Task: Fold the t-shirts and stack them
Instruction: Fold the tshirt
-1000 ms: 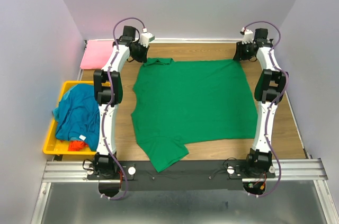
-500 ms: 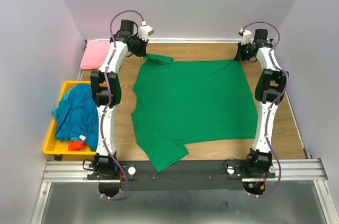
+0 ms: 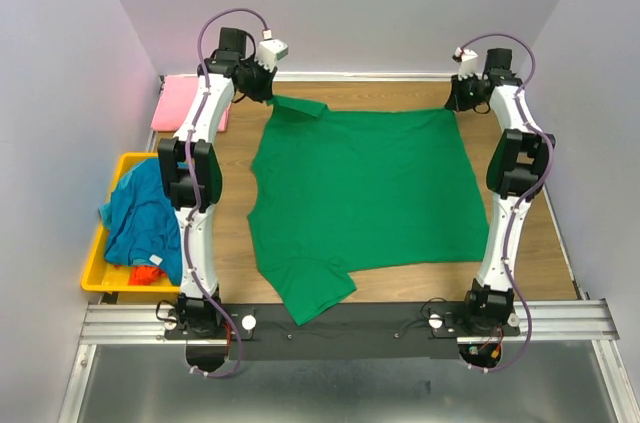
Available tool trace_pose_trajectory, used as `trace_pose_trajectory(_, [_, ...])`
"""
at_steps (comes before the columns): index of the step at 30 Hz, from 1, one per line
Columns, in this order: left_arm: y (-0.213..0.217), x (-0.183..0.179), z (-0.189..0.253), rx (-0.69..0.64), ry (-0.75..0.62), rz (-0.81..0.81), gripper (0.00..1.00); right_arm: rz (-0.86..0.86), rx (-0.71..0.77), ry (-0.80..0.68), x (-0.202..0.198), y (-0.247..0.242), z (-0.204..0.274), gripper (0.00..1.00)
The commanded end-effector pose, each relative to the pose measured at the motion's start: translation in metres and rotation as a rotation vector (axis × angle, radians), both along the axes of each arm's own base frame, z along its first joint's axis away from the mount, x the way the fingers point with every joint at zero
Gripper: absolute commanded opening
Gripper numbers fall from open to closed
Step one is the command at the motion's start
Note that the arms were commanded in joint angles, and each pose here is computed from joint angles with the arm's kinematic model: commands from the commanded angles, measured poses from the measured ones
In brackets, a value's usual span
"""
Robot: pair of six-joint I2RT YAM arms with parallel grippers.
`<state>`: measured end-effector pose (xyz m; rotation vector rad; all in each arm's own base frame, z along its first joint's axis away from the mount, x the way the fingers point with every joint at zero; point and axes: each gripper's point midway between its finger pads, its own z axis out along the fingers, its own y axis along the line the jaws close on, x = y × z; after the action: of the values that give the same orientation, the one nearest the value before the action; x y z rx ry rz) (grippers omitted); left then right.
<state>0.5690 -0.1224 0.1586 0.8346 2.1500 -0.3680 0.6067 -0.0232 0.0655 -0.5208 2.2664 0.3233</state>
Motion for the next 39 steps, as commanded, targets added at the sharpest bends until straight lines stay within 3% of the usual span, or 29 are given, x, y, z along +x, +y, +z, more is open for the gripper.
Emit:
trace_pose_trajectory(1, [-0.006, -0.022, 0.029, -0.023, -0.004, -0.022, 0.0, 0.042, -0.003, -0.064, -0.004, 0.002, 0.034, 0.01])
trace_pose_trajectory(14, [-0.003, -0.095, 0.035, -0.052, 0.123, 0.014, 0.0, 0.083, -0.039, -0.077, -0.039, -0.007, 0.055, 0.01])
trace_pose_trajectory(22, [-0.02, -0.167, 0.01, -0.011, 0.274, 0.004, 0.0, 0.123, -0.082, -0.076, -0.064, -0.016, 0.055, 0.0])
trace_pose_trajectory(30, [-0.039, -0.237, -0.023, -0.083, 0.473, -0.008, 0.0, 0.174, -0.128, -0.025, -0.098, -0.015, 0.033, 0.0])
trace_pose_trajectory(39, [-0.043, -0.249, -0.047, -0.087, 0.536, -0.006, 0.0, 0.195, -0.17, 0.029, -0.124, -0.018, 0.013, 0.01])
